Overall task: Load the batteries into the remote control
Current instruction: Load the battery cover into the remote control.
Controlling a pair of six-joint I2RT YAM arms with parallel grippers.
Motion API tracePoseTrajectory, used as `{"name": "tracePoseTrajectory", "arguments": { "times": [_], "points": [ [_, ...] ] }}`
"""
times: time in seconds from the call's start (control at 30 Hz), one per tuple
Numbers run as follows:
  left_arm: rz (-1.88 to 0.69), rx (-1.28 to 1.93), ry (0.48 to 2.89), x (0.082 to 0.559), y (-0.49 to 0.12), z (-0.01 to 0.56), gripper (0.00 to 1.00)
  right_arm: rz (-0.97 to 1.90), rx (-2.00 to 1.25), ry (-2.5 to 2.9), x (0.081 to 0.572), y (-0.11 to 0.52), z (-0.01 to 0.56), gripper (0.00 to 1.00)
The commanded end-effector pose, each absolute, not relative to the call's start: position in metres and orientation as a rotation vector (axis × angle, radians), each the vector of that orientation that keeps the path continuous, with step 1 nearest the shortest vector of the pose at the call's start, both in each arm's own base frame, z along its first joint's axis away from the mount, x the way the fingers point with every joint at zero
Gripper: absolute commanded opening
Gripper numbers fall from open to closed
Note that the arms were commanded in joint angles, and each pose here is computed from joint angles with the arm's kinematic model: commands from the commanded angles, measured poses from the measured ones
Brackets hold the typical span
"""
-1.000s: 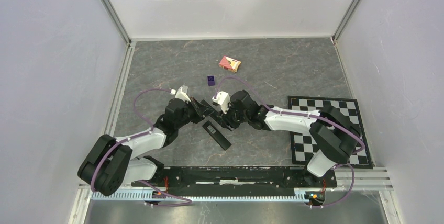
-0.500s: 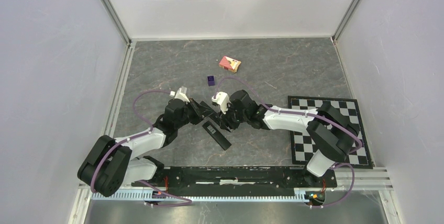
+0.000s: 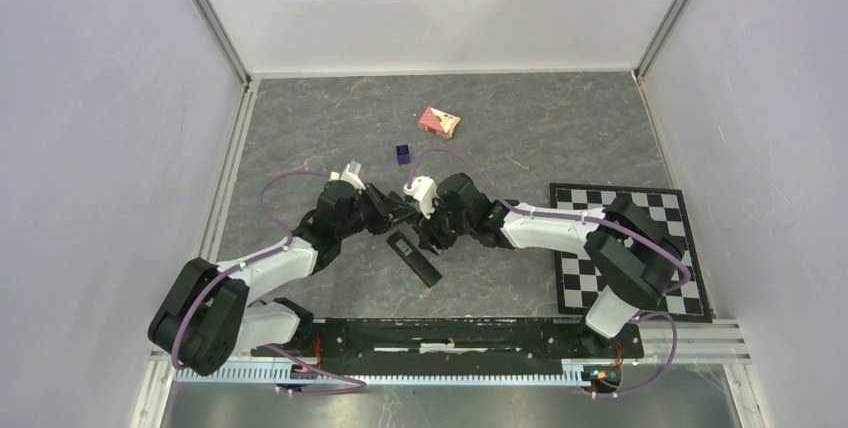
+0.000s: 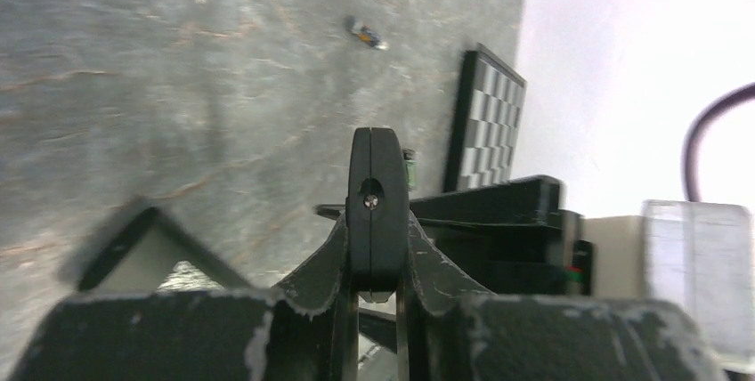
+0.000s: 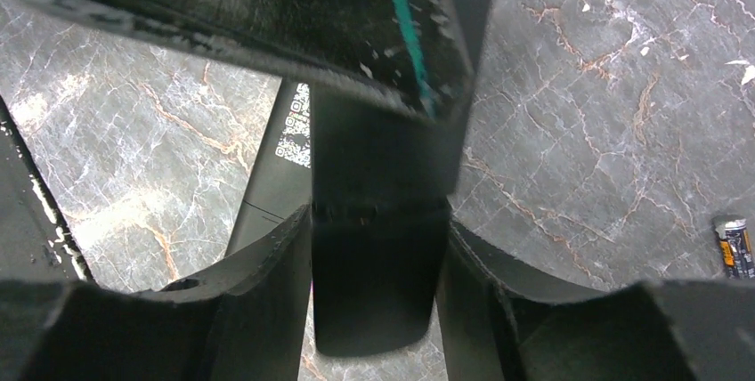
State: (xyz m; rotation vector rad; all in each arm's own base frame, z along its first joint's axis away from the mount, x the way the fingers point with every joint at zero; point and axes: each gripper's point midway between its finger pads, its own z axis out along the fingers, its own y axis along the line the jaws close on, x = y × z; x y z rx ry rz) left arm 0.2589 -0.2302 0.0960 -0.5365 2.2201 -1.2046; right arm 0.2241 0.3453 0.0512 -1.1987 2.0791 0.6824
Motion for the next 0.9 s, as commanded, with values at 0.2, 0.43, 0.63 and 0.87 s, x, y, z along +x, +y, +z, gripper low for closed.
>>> {"name": "tracePoseTrajectory", "arguments": {
  "times": [0.2, 0.43, 0.63, 0.87],
  "points": [
    [-1.426, -0.527, 2.128, 0.266, -0.253, 0.142, 0.02, 0.696, -1.161, 2.020, 0.228, 0.356, 0.066, 0.57],
    [-1.414, -0.522, 2.135, 0.265, -0.250, 0.136, 0.02, 0.706, -1.143, 2.017, 0.229, 0.358, 0.073, 0.64],
    [-1.403, -0.498, 2.144, 0.264, -0.246, 0.126, 0.02, 0.735, -1.130, 1.990, 0.229, 0.361, 0.087, 0.81],
    [-1.429, -0.489, 2.136, 0.262, -0.243, 0.122, 0.02, 0.753, -1.101, 1.970, 0.230, 0.363, 0.102, 0.95]
  ]
}}
